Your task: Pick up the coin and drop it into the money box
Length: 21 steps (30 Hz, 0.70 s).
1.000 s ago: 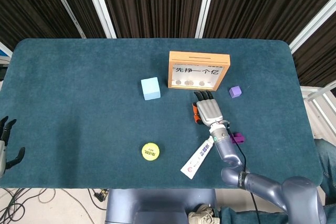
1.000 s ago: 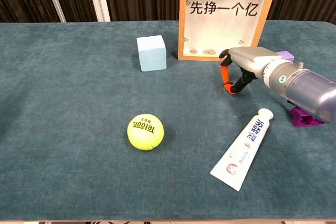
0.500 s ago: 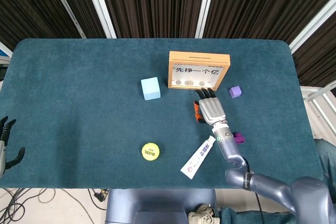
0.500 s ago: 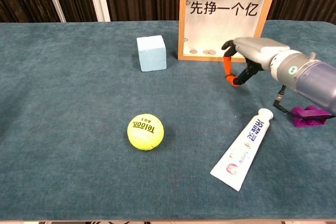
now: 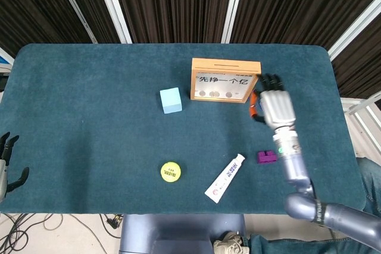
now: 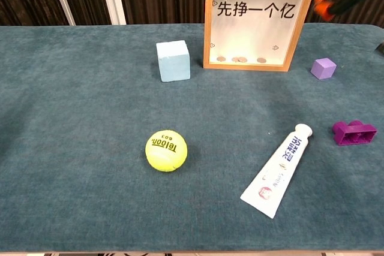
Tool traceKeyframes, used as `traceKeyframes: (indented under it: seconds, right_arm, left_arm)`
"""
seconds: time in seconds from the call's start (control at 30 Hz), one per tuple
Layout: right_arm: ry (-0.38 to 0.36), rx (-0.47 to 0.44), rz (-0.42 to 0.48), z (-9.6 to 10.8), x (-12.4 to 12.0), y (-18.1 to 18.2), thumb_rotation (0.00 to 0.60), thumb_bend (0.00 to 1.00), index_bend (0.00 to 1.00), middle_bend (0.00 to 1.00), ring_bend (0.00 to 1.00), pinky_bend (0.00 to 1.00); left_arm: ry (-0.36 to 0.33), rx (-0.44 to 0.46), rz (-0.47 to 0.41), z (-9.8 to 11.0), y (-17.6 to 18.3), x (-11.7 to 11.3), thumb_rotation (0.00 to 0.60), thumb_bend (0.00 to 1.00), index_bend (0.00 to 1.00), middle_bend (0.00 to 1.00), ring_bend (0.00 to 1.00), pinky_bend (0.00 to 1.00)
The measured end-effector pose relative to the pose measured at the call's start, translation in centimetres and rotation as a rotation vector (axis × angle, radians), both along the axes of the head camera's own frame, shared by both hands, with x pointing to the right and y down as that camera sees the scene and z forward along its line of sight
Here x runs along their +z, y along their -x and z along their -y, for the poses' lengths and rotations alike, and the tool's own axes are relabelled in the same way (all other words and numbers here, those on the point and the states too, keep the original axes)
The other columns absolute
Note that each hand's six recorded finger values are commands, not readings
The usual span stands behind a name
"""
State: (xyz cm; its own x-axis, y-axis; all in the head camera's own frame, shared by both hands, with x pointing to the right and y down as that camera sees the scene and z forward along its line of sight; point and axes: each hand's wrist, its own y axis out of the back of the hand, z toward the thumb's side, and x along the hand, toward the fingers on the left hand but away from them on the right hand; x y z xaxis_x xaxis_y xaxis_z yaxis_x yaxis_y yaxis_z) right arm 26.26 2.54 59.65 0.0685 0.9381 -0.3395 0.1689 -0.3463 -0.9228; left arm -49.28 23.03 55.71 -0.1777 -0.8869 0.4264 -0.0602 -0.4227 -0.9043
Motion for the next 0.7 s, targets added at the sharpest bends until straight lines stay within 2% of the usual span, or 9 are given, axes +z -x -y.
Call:
traceKeyframes:
  seconds: [0.1,0.27,0.57,0.7]
  right_arm:
    - [-0.060,0.053,-0.006,1.6,-2.4,-1.2,0.600,0.52,0.69,0.13,0.06,0.00]
    - [-0.129,0.080,-0.021,3.5,-4.5,-1.4,0.600,0.52,0.69,0.13,0.06,0.00]
    - [-0.132,0.044,-0.070,7.8,-4.4,0.0,0.600,0.52,0.69,0.13,0.06,0.00]
    - [-0.101,0.034,-0.070,9.8,-3.9,1.4,0.600,0.52,0.69,0.13,0.06,0.00]
  left_arm:
    - [0.001,-0.003,-0.001,0.0,0.0,0.0,0.600,0.34,0.13,0.01,0.00,0.00]
    - [0.002,-0.014,-0.003,0.0,0.2,0.1,0.600,0.34,0.13,0.01,0.00,0.00]
    - [0.008,-0.024,0.002,0.3,0.4,0.3,0.600,0.34,0.13,0.01,0.00,0.00]
    - [0.019,-0.031,0.014,0.3,0.5,0.5,0.600,0.34,0.13,0.01,0.00,0.00]
